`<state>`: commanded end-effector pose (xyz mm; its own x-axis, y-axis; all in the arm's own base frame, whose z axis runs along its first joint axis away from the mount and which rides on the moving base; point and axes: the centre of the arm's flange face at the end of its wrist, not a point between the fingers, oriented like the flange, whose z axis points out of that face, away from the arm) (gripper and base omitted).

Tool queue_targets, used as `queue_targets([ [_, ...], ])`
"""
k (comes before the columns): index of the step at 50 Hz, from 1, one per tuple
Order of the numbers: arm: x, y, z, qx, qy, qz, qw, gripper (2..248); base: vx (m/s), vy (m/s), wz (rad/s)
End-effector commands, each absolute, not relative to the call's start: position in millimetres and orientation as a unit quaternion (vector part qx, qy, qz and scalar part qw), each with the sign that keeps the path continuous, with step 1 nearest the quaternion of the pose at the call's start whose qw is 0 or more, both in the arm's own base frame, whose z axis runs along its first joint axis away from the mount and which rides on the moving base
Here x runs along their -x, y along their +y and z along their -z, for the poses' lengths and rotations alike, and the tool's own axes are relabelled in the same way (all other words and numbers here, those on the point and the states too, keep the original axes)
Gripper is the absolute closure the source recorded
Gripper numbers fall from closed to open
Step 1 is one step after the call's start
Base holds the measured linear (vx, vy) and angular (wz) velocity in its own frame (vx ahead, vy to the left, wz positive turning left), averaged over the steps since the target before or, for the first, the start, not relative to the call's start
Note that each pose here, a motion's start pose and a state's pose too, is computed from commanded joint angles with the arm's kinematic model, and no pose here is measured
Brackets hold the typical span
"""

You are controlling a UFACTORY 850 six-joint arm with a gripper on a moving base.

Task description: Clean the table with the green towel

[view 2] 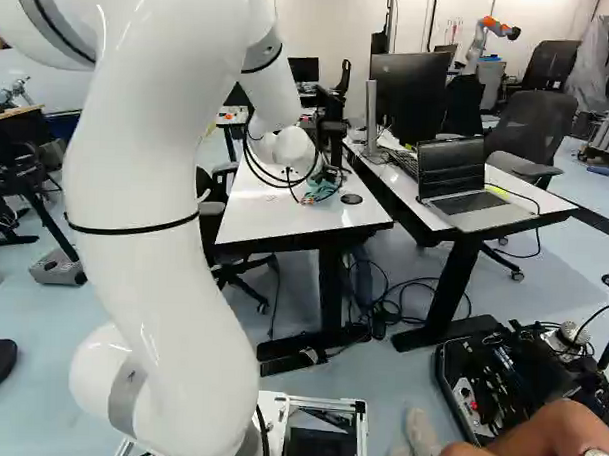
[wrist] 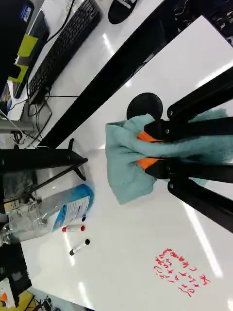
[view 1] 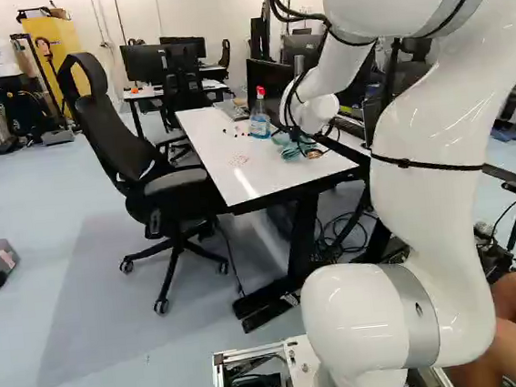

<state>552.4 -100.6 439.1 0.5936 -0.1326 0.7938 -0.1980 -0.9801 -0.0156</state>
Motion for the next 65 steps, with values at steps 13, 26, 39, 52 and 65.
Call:
queue_targets([
  [13, -558.3, -82.5, -451.1, -0.896, -0.082, -0.436, 0.028, 195, 0.0, 0.0, 0.0],
  [26, -567.3, -64.7, -455.8, -0.899, -0.07, -0.432, 0.019, 195, 0.0, 0.0, 0.0],
  [39, -579.9, -47.7, -455.1, -0.899, -0.055, -0.434, 0.012, 195, 0.0, 0.0, 0.0],
  [52, -592.0, -29.8, -454.4, -0.899, -0.041, -0.437, 0.006, 195, 0.0, 0.0, 0.0],
  [65, -605.5, -12.7, -453.4, -0.898, -0.028, -0.44, -0.001, 195, 0.0, 0.0, 0.0],
])
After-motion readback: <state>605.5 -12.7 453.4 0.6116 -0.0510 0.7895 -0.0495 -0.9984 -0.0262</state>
